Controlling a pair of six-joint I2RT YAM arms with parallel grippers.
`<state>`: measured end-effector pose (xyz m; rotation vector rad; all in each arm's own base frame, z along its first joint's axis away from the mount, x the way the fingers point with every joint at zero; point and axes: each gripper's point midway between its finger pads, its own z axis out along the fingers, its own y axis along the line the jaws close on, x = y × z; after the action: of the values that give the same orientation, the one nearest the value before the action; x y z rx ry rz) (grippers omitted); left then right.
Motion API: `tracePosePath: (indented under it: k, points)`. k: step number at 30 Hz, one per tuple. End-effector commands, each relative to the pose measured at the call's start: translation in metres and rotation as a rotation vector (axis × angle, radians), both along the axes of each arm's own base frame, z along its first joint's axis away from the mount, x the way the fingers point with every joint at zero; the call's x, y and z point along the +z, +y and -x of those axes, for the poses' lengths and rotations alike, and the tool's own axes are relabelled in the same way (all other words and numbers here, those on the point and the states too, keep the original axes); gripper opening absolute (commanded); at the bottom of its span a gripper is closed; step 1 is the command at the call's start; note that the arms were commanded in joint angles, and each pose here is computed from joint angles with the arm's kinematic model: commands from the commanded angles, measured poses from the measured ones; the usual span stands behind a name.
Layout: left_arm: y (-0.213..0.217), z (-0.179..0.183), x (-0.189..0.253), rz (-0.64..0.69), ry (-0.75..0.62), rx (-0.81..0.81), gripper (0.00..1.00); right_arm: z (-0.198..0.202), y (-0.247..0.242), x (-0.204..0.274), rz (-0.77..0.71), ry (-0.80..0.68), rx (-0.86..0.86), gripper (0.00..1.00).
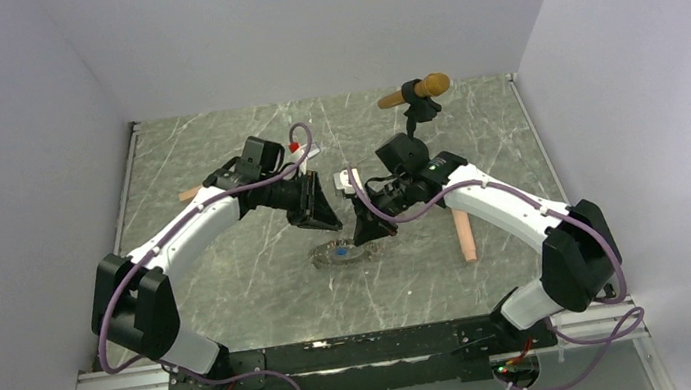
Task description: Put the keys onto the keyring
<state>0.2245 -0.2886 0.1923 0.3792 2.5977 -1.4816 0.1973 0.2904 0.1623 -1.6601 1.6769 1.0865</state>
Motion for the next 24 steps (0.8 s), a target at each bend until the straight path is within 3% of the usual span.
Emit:
tracePosePath:
  k: [1,7,12,15,19,21,24]
  points:
    - [0.005,0.0,0.027,0.057,-0.078,-0.005,0.35,0.023,0.005,0.014,-0.082,0.055,0.123,0.0]
    - [0.018,-0.004,0.039,0.059,-0.184,0.009,0.5,0.036,0.005,0.018,-0.122,0.098,0.189,0.0]
    - [0.023,0.009,0.067,0.131,-0.473,-0.122,0.57,0.046,0.005,0.026,-0.164,0.156,0.241,0.0]
    - [0.025,0.032,0.078,0.174,-0.729,-0.236,0.61,0.048,0.007,0.032,-0.18,0.212,0.249,0.0]
    - [0.025,0.07,0.083,0.248,-1.174,-0.398,0.65,0.051,0.006,0.039,-0.187,0.319,0.251,0.0]
    - [0.029,0.086,0.087,0.279,-1.409,-0.441,0.65,0.054,0.004,0.041,-0.174,0.371,0.262,0.0]
    - [0.034,0.094,0.087,0.287,-1.627,-0.443,0.7,0.059,0.001,0.043,-0.158,0.441,0.274,0.0]
